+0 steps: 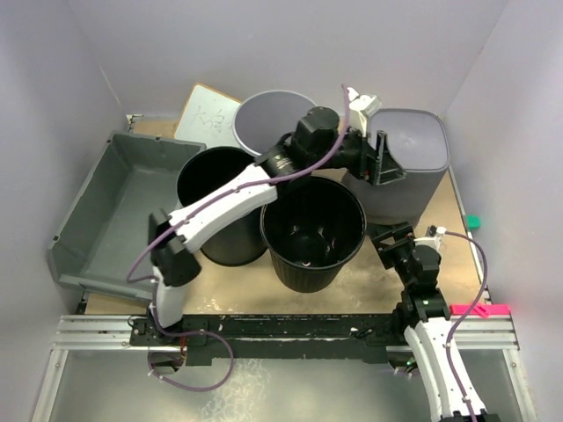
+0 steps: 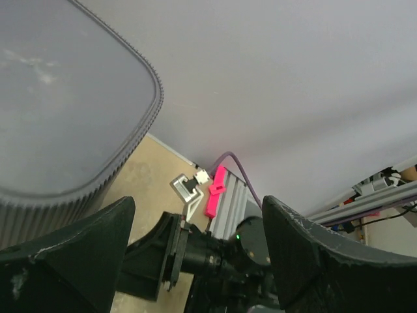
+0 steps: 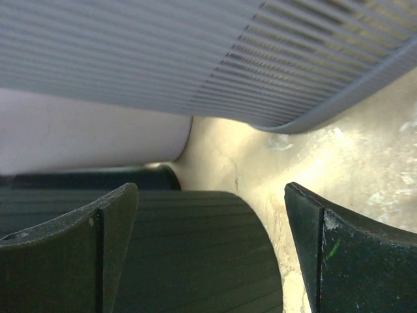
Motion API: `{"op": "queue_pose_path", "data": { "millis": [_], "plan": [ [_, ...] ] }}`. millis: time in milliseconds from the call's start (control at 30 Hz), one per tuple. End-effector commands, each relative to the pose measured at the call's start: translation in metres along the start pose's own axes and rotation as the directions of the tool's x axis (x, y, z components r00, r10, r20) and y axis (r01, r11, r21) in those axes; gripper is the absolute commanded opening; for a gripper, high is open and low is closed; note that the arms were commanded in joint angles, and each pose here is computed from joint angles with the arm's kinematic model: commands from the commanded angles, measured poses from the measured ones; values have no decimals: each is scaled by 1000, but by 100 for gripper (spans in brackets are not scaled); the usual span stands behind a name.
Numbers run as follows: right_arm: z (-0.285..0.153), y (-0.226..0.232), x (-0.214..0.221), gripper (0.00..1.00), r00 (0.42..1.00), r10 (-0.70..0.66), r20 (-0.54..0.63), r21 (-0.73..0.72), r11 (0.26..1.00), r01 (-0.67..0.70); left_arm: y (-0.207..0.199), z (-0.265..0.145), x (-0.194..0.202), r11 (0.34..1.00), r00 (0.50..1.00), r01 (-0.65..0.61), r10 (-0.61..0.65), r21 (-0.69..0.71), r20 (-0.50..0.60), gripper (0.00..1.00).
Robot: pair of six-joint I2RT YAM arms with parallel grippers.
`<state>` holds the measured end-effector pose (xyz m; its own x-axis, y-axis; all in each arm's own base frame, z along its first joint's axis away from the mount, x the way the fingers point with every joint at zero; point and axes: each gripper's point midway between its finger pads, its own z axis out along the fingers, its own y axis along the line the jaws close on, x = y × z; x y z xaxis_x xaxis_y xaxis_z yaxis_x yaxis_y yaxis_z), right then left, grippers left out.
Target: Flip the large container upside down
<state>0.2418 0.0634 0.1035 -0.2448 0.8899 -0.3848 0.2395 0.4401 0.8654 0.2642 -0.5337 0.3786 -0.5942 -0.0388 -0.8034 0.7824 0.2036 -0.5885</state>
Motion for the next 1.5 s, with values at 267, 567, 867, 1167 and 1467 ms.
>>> {"op": "queue_pose_path", "data": {
  "millis": [267, 567, 867, 1167, 1467],
  "plan": [
    [39, 58, -2, 97, 998, 67, -5, -247, 967, -66, -13, -120, -29, 957, 968, -129, 178, -261, 177, 77],
    [86, 45, -109, 100, 854, 265, 448, -129, 964, -232, 8, -159, -5, 913, 977, -100, 165, -394, 133, 77],
    [94, 77, -83, 100, 936, 173, 306, -167, 978, -126, 11, -197, -8, 871, 962, -113, 216, -478, 165, 78],
    [113, 81, -53, 100, 939, 184, 291, -184, 974, -133, 10, -199, -9, 870, 963, -101, 208, -483, 174, 78],
    [166, 63, -140, 100, 887, 169, 429, -96, 985, -142, 8, -217, -11, 860, 957, -78, 206, -505, 202, 78]
  ]
}}
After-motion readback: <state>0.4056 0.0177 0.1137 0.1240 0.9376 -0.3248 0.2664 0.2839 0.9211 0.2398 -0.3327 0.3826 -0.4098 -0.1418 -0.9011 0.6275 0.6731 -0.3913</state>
